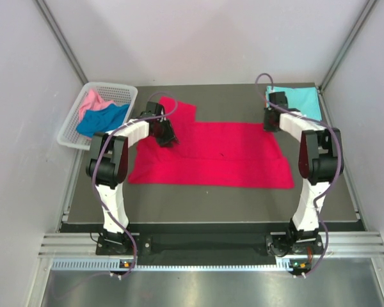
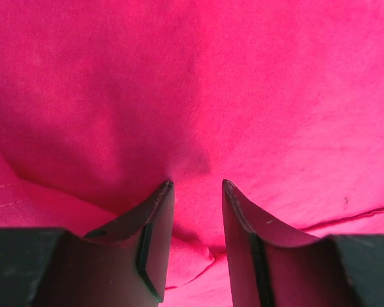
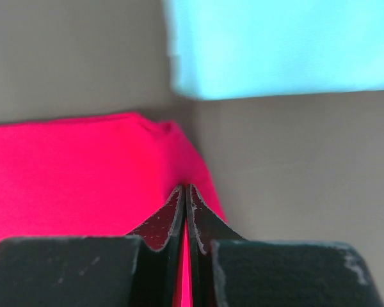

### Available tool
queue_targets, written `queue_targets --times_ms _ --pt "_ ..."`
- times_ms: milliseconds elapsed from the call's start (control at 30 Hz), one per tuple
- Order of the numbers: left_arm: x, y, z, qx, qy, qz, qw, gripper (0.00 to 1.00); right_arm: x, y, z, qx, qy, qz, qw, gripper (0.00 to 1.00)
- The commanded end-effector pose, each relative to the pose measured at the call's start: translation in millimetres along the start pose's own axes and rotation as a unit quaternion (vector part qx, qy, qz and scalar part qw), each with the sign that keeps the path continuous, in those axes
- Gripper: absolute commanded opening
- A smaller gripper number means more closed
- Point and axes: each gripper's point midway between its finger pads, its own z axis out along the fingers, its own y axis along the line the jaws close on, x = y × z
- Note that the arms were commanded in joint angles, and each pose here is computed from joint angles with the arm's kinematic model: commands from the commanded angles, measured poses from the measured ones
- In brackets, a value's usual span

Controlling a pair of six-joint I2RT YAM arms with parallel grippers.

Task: Fold and stack the t-shirts
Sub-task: Fold the tshirt

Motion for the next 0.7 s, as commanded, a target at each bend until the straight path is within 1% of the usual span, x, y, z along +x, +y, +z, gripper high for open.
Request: queue_targets --times_ms 0,67,133,167,267,367,467,533,567,600,633,667 --pt "0.3 1.9 8.6 0.006 -0.005 -0.002 1.000 0.41 -10.8 -1.7 -30.8 0.098 -0.044 -0.044 0.993 0.00" --pt "0.8 2.6 9.5 0.006 -0.006 -0.005 1.000 0.41 1.7 13.2 -34.3 0.105 -0.043 -0.069 0.991 0.01" --pt "0.6 3.6 11.1 0.005 -0.007 -0.005 1.000 0.41 6.9 24.1 -41.3 0.125 -0.054 -0.093 0.986 0.05" --pt "0.8 3.5 11.6 0.006 -0.007 -0.006 1.000 0.41 13.2 25.5 -41.9 0.129 -0.051 -0.103 0.985 0.09" --pt "1.9 2.4 14.5 0.010 -0.002 -0.009 1.000 0.41 22.2 40.6 -44.0 0.122 -0.049 -0.120 0.984 0.13" --pt "0.0 3.8 14.7 0.005 -0.005 -0.007 1.000 0.41 30.1 54.7 -42.3 0.103 -0.038 -0.128 0.986 0.15" --pt "-1.1 4.6 14.0 0.001 -0.006 -0.005 1.000 0.41 30.6 60.7 -46.0 0.084 -0.035 -0.120 0.988 0.17" --pt "-1.5 2.8 12.9 0.004 -0.006 -0.004 1.000 0.41 20.3 61.4 -56.0 0.073 -0.049 -0.108 0.990 0.18" --pt "-1.0 2.1 12.8 0.006 -0.005 -0.005 1.000 0.41 10.5 62.3 -63.2 0.061 -0.062 -0.097 0.991 0.20" --pt "-1.4 1.6 13.1 0.007 -0.005 -0.005 1.000 0.41 4.8 59.2 -62.5 0.040 -0.060 -0.082 0.994 0.22" --pt "-1.3 1.1 13.3 0.009 -0.004 -0.005 1.000 0.41 -1.7 56.9 -63.3 0.025 -0.063 -0.071 0.995 0.25" --pt "-0.5 0.2 12.9 0.009 -0.002 -0.006 1.000 0.41 -5.9 54.2 -61.9 0.008 -0.062 -0.061 0.996 0.32"
